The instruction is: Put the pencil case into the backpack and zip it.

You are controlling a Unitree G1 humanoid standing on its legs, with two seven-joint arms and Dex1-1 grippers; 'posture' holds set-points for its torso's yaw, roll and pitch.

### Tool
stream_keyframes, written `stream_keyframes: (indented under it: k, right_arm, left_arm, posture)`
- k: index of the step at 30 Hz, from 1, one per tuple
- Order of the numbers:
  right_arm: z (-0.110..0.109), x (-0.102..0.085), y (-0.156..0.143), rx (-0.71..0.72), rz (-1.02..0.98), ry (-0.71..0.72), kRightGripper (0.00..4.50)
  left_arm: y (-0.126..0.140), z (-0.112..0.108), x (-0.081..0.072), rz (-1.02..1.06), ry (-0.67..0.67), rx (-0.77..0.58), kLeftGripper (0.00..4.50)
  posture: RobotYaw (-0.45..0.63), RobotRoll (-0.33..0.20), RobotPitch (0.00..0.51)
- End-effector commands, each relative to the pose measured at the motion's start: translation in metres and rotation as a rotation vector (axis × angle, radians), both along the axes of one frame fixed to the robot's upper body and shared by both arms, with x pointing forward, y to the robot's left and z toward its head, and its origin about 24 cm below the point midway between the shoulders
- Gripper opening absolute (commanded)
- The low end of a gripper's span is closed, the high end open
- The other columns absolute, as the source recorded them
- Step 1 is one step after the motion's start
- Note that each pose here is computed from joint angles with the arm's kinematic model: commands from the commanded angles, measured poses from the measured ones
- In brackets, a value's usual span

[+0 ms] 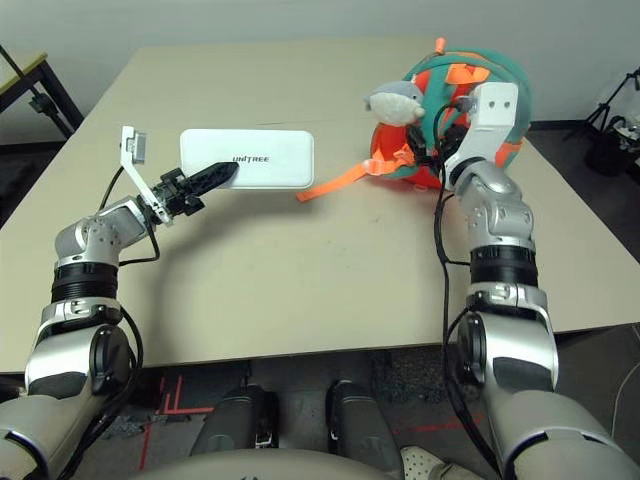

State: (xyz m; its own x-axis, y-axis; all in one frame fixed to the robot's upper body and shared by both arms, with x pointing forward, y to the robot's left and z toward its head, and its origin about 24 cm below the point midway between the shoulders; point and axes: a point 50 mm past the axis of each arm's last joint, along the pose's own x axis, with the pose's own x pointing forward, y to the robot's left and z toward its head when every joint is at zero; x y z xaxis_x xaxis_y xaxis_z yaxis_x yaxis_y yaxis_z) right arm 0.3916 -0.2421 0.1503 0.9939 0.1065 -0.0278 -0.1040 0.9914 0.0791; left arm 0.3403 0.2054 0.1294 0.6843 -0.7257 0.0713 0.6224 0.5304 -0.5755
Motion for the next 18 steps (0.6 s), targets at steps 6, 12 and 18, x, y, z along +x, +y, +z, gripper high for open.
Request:
stream_keyframes:
  k: [6, 12, 18]
  right_arm:
    - [0.010, 0.011, 0.003, -0.037, 0.016, -0.060, 2.00]
    - [0.027, 0.008, 0.009, -0.065, 0.112, -0.162, 0.14]
    - [0.049, -0.006, 0.020, -0.098, 0.262, -0.281, 0.14]
  left_arm:
    - [0.011, 0.011, -0.009, 0.062, -0.053, -0.020, 3.09]
    - [0.024, 0.017, -0.004, 0.147, -0.083, -0.012, 3.09]
    - [0.031, 0.018, 0.005, 0.183, -0.091, 0.030, 3.09]
  posture:
    - [0.20, 0.000, 0.055]
    - [0.18, 0.000, 0.050]
    - [0.15, 0.000, 0.056]
